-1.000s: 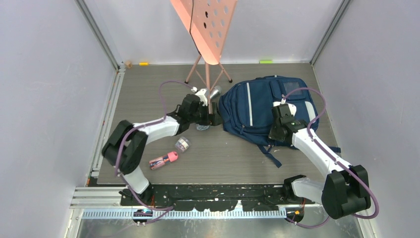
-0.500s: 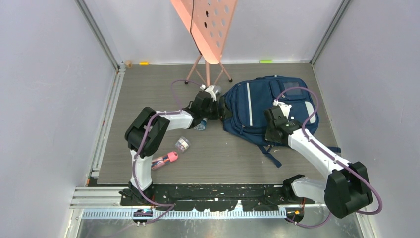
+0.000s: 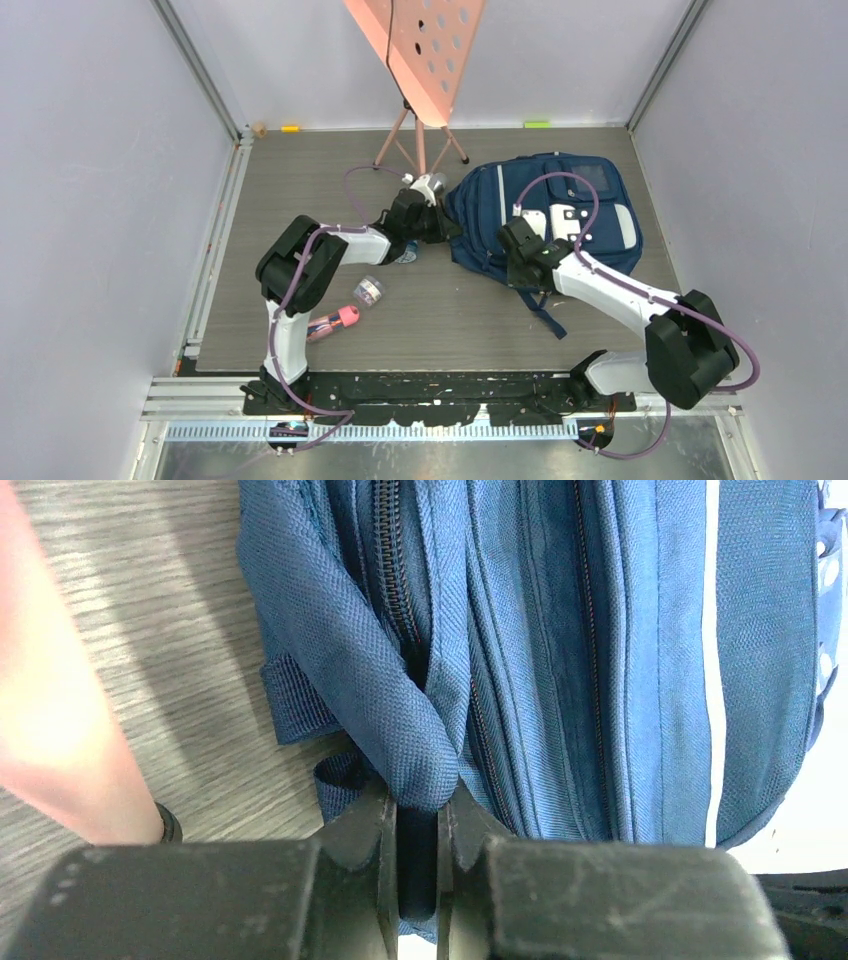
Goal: Pack the student bag
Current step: Unzip the student bag at the center of the board.
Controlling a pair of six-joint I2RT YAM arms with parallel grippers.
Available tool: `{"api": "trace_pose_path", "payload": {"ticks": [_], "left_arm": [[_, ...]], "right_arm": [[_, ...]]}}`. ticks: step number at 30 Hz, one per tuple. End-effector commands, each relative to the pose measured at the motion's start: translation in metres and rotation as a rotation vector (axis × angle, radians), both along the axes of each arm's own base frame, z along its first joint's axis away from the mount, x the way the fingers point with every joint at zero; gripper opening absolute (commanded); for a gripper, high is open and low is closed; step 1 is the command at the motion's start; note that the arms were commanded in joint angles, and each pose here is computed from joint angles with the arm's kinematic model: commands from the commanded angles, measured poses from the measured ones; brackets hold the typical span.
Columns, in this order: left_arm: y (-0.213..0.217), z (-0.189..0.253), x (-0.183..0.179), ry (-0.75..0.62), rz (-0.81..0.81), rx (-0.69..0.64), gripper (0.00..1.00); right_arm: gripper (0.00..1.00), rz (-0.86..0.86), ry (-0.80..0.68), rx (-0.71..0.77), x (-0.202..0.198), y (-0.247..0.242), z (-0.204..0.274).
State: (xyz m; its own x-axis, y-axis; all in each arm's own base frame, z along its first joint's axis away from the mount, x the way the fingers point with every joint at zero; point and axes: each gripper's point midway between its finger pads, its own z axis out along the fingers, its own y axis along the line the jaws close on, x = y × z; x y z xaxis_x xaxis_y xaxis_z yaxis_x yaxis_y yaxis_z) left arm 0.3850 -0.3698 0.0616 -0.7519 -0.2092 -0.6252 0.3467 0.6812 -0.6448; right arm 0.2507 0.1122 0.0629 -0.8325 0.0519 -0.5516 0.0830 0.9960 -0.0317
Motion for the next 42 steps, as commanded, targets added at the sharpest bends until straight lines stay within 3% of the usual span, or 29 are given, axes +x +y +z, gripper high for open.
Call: {"api": "trace_pose_path", "payload": {"ticks": [1,12,24,42], "left_arm": [[-0.027,0.021,-0.041,0.007,-0.104,-0.093,0.0],[-0.051,0.06,-0.098,-0.05,-0.196,-0.219,0.0],[-0.048,0.095,-0.144,-0.125,-0.276,-0.309,0.0],[-0.044,0.043,-0.208,-0.075,-0.338,-0.261,0.0]], "right_arm": [[0.01,0.029,-0.104,0.146,0.026,0.049,0.025],[0.01,0.126,-0.113,0.337,0.032,0.117,0.06],[0.01,0.157,-0.155,0.443,0.032,0.141,0.115],[0.0,0.021,-0.308,0.324,0.105,0.148,0.152]]}}
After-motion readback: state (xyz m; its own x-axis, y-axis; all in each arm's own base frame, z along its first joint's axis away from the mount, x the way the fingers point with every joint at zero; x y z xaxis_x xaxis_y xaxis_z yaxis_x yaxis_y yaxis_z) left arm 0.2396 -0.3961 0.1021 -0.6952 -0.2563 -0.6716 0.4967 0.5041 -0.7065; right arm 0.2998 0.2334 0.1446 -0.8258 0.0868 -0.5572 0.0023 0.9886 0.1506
